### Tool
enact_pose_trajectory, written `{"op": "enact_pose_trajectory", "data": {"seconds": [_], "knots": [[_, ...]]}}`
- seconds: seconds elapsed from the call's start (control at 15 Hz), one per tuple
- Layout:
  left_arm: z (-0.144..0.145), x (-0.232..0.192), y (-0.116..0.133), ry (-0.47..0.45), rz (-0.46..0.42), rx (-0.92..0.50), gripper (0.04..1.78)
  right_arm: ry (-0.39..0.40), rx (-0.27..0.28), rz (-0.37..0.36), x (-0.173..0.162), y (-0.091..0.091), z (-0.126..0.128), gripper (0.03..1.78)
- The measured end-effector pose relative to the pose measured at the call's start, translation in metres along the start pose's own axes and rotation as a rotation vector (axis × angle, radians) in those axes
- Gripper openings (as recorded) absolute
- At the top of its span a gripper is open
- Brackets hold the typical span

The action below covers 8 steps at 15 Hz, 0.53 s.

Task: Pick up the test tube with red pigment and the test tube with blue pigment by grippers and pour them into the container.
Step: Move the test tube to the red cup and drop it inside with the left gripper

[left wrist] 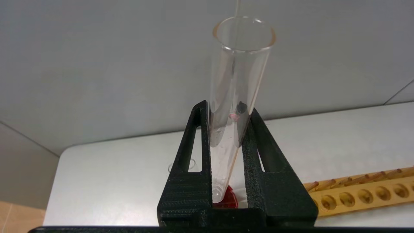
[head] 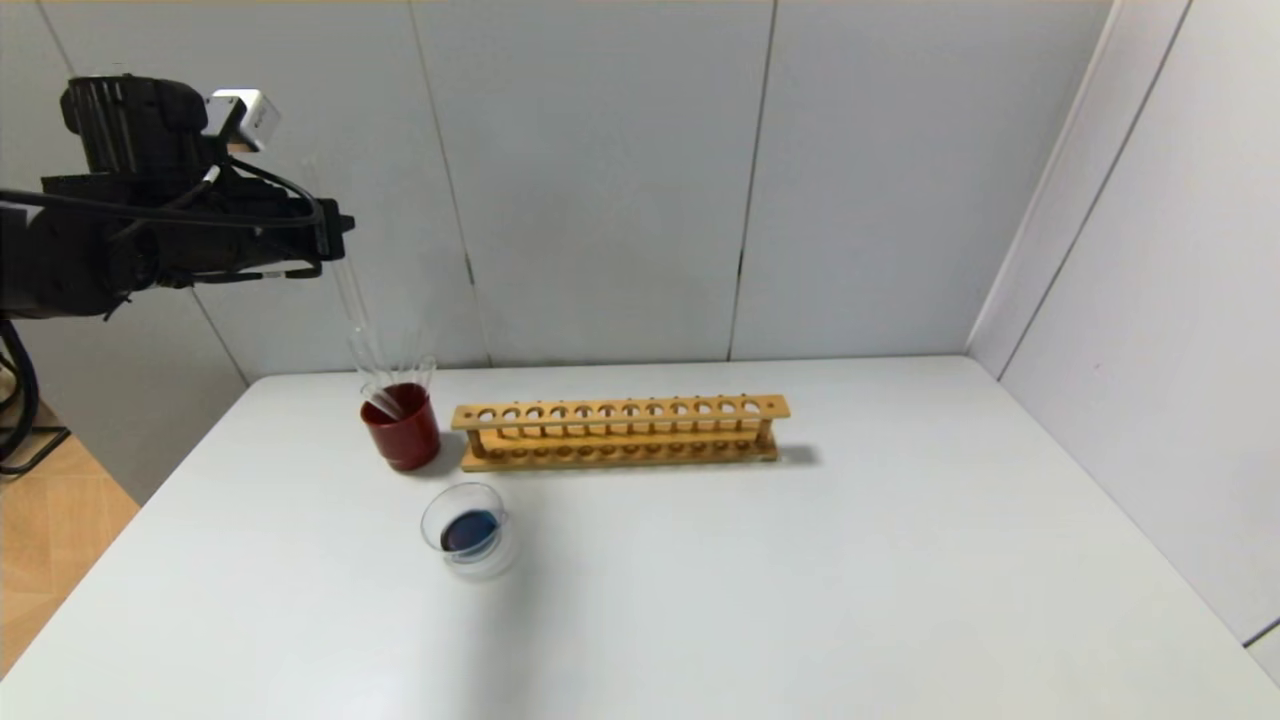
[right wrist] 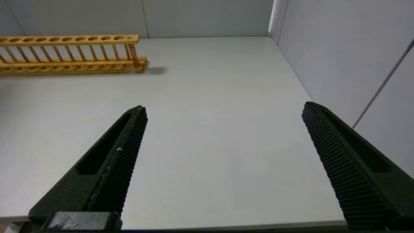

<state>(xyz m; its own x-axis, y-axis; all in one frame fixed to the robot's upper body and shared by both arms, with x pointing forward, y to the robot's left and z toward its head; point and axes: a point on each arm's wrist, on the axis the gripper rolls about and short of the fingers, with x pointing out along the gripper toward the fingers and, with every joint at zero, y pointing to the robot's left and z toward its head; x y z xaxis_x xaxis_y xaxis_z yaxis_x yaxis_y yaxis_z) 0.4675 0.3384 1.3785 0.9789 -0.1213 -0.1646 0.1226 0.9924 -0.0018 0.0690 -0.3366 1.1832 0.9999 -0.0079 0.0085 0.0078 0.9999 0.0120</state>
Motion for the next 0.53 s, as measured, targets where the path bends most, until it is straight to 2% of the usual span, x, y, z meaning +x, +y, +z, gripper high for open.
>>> {"op": "enact_pose_trajectory", "data": {"seconds": [0.27, 0.53], "knots": [[-0.016, 0.013, 0.0, 0.042, 0.001, -0.006, 0.33, 0.0, 0.0, 0.0, 0.0, 0.0, 0.0, 1.75], [-0.035, 0.021, 0.0, 0.034, -0.005, 0.004, 0.33, 0.0, 0.0, 0.0, 0.0, 0.0, 0.0, 1.75]]}}
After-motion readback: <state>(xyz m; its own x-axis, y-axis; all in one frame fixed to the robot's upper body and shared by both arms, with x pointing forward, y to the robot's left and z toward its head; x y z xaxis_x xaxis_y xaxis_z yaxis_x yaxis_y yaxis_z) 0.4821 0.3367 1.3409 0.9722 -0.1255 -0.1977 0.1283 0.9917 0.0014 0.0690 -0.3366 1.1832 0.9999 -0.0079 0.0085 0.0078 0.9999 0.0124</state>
